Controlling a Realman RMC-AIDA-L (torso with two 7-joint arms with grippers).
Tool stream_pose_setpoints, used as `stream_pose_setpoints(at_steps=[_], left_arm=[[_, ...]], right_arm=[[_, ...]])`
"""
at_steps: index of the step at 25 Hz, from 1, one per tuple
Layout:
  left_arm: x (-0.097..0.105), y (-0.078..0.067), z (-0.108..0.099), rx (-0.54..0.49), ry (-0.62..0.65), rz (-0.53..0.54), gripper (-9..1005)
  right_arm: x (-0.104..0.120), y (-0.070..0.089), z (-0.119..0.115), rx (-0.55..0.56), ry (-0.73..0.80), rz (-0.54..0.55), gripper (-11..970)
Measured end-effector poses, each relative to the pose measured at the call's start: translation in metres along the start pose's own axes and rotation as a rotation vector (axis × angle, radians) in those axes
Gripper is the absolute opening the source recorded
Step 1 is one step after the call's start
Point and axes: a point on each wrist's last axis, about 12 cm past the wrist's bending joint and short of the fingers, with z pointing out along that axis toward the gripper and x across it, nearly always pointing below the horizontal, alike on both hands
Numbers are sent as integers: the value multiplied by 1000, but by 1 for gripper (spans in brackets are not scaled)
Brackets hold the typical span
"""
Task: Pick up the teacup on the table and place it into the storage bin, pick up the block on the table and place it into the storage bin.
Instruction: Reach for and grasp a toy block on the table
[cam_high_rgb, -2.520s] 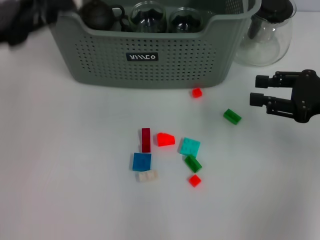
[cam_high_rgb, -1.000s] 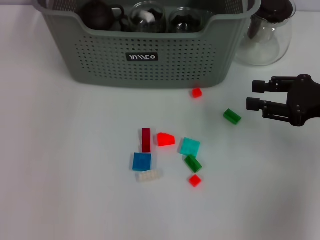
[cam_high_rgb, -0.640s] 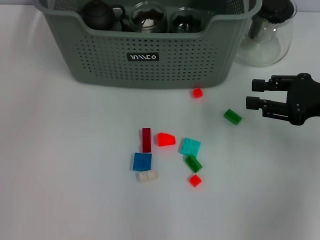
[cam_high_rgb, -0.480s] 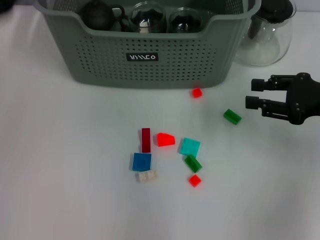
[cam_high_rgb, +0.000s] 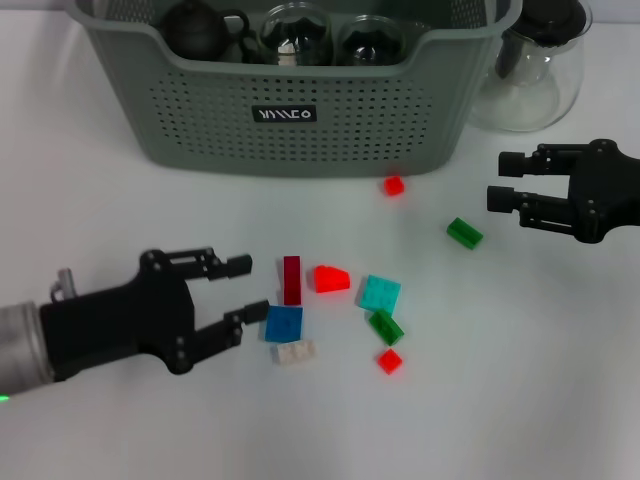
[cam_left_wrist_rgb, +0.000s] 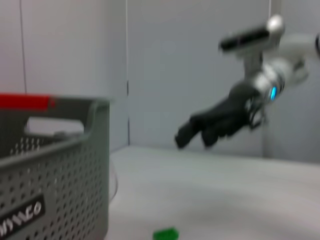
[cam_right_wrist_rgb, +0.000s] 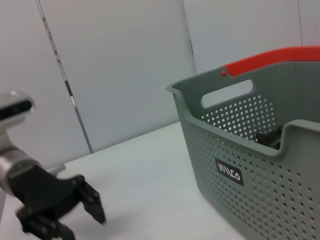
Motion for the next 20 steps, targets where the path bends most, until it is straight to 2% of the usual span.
stream_pose_setpoints(at_steps=[3,9,13,20], left_arm=[[14,0,8,-31,58,43,441],[29,3,17,-53,161,75,462],[34,3,20,-50,185,131,468],[37,7,25,-35,235,161,480]], right_arm=[[-1,0,1,-4,2,0,524],[0,0,0,-2,3,3,524],[1,1,0,0,3,6,524],[2,1,-1,1,4,7,524]])
